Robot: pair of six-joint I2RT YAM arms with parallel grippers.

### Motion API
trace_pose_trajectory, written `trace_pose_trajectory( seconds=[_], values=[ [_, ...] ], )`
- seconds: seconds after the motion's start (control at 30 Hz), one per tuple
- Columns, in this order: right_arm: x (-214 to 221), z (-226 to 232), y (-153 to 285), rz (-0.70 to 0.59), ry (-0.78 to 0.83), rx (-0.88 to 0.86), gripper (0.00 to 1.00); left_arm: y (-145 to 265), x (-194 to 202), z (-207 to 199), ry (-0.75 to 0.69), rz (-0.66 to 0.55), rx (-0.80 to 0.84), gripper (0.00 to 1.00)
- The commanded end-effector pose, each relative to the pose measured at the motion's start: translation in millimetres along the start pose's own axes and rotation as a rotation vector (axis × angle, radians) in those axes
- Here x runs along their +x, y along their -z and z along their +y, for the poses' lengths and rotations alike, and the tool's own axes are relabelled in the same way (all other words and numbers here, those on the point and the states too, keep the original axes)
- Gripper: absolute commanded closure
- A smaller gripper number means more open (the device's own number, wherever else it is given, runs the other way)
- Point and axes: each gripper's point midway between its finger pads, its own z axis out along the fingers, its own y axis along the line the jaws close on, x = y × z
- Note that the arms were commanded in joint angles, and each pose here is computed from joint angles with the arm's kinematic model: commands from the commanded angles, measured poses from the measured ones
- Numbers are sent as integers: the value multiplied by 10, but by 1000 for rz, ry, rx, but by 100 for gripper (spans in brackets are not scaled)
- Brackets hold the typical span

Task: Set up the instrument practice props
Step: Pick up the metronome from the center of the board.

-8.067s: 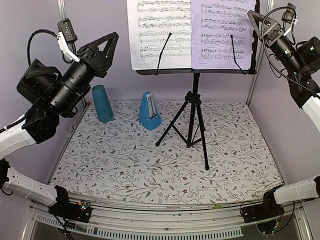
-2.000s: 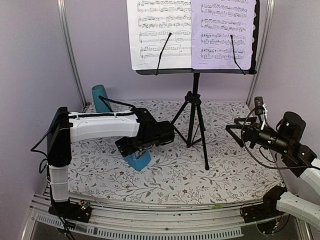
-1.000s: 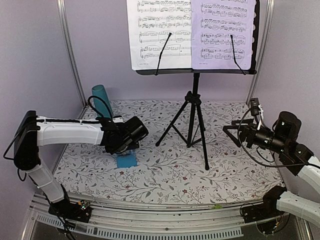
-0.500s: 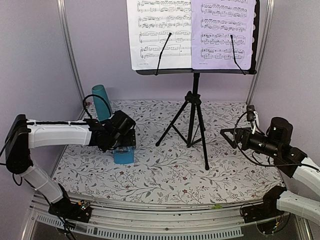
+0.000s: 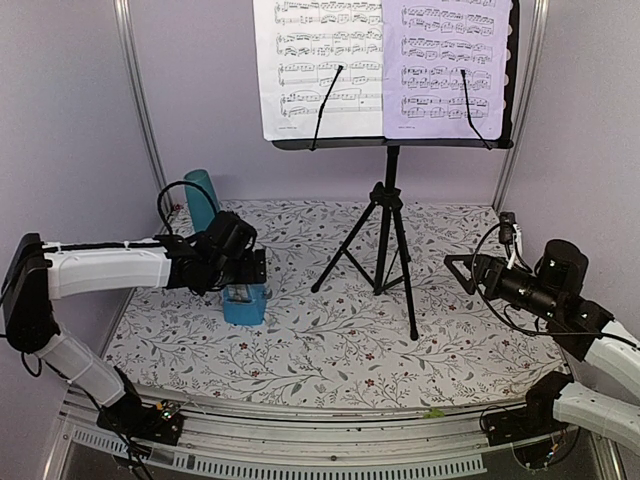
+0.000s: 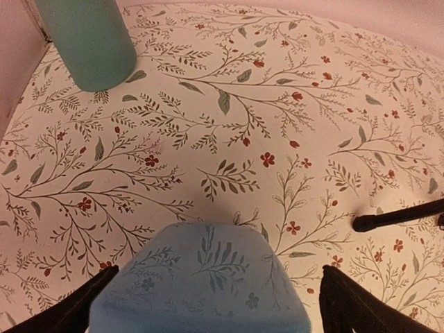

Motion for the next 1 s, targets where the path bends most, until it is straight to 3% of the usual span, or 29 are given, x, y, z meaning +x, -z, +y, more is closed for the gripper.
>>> trace_pose_trajectory(
  seconds=[0.0, 0.2, 0.63, 0.77, 0.97],
  values=[
    [41, 2, -48, 27, 24, -2, 1, -14, -46, 86, -46, -7, 35, 1],
    [50, -1, -87, 45, 51, -1, 1, -61, -101, 79, -74, -16, 61, 2],
    [140, 44, -89, 85, 100, -36, 1, -290, -125, 61, -135, -15, 130, 17],
    [164, 60, -87, 96, 115, -46, 1, -343, -67, 105, -136, -3, 121, 31],
    [281, 153, -134, 140, 172, -59, 0, -270, -95, -34, -182, -16, 211, 59]
  ],
)
